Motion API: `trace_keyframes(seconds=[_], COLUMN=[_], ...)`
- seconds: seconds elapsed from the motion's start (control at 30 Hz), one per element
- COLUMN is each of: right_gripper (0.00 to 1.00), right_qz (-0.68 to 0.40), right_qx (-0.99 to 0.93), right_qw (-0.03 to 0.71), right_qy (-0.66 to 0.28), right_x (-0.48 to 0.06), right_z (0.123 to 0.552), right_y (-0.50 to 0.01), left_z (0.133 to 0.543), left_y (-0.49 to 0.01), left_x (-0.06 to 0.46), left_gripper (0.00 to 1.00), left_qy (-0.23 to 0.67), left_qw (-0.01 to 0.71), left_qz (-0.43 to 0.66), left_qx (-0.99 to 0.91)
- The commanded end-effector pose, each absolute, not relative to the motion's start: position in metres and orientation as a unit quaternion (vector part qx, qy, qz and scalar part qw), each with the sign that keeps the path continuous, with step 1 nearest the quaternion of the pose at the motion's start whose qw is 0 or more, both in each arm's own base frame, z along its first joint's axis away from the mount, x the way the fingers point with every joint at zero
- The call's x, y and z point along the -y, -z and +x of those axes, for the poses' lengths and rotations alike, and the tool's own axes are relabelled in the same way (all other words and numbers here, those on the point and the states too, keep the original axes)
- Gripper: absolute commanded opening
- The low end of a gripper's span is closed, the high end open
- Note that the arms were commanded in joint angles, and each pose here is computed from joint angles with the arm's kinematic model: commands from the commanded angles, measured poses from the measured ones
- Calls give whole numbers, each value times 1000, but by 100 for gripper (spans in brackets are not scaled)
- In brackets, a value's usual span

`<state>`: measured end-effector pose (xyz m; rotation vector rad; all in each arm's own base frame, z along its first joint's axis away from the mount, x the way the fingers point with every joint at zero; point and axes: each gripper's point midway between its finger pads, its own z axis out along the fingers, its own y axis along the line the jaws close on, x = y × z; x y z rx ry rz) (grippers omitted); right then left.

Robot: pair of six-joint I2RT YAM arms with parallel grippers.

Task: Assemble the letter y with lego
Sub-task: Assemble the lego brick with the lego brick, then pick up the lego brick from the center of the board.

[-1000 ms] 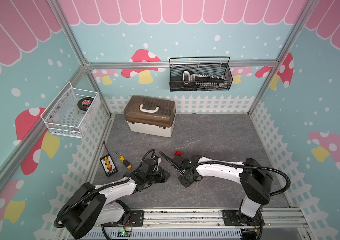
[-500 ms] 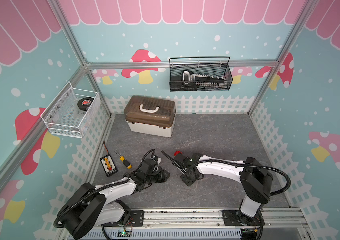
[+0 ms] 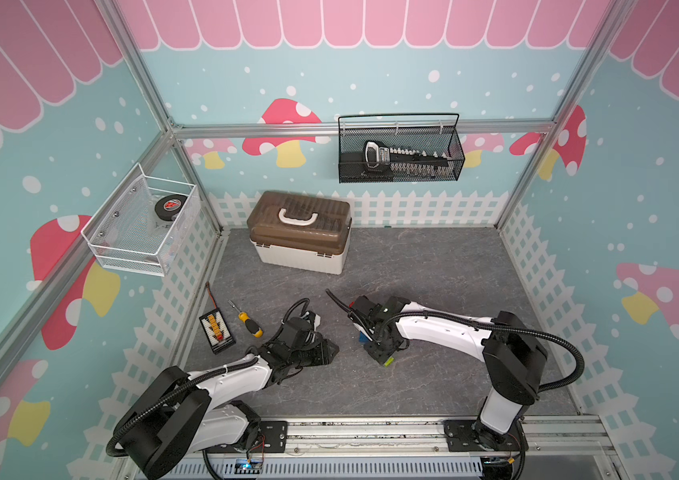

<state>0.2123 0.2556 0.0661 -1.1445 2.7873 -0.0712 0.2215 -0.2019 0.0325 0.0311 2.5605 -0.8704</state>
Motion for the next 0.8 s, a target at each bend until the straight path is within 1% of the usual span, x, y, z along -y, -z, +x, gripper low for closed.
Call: trace_keyframes(seconds=[0.0,0.17,0.3,0.47,0.77], right_gripper=[47,55,58,60,63], right_qz=[-358,-296,-256,-230,-197], right_qx=[-928,-946,-954,-959,-970], right_qw=[101,127,124,102,87], right_qy=[1,-44,-96,-133,-114], right_x=[-260,-278,-297,-313,-303], right_z=[231,255,262,260,266], right_y=[-92,-97,-90,-71,-42], left_z=[222,224,223,222,220], left_y=[-30,-33,-34,-35,-34], left_x=[195,194,193,190,188], left_gripper=[57,57,57,57,57], left_qy=[298,297,295,290,288], left_qw=[218,221,221,225,226], left_qz=[1,-1,-2,-1,-2], left_qx=[-929,-929,-930,-930,-931])
